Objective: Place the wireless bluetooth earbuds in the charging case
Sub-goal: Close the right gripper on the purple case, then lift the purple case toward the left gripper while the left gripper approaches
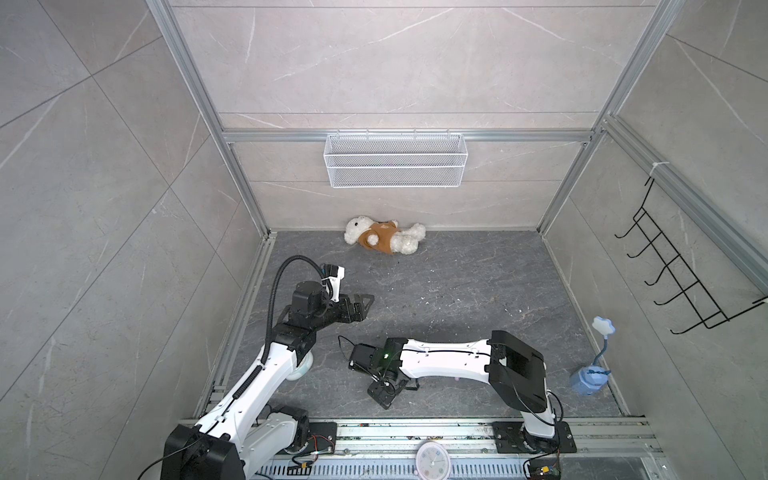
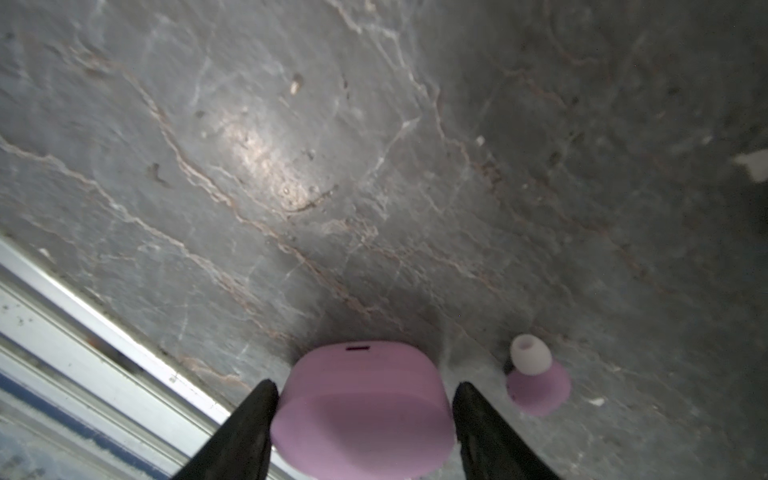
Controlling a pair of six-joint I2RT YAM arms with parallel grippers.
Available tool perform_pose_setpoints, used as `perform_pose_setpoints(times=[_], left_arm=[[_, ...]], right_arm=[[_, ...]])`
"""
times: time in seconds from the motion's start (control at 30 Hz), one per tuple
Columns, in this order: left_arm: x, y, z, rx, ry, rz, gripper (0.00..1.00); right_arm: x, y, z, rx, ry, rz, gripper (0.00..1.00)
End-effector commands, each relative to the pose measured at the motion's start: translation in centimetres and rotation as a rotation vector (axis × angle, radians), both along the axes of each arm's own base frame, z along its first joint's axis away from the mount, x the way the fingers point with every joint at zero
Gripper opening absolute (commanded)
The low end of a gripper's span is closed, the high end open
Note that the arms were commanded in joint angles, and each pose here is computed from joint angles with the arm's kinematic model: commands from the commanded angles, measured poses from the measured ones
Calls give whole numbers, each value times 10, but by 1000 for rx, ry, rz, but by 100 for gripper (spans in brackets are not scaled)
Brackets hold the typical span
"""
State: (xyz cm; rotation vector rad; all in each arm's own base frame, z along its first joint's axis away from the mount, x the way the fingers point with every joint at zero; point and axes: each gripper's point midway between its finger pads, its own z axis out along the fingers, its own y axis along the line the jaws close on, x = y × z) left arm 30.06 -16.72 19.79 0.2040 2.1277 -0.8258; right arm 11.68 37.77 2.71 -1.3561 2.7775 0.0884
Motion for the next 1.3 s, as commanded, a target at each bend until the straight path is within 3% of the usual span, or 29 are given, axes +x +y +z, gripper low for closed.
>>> perform_pose_setpoints(times=[0.0, 0.33, 0.7, 1.03, 1.27], left_arm=[[7, -4, 26, -46, -51, -13, 100], [6, -4, 26, -44, -54, -13, 100], [6, 0, 30, -15, -68, -5, 100], [9, 2, 36, 51, -99, -23, 100], [-6, -8, 34, 128, -153, -146, 100]], right_arm=[[2, -2, 0, -30, -6, 17, 66], [4, -3, 9, -9, -22, 2, 57], [17, -14, 50, 95, -49, -109, 56], [39, -56, 79, 267, 44, -357, 56], [65, -92, 91, 375, 112, -539, 56]])
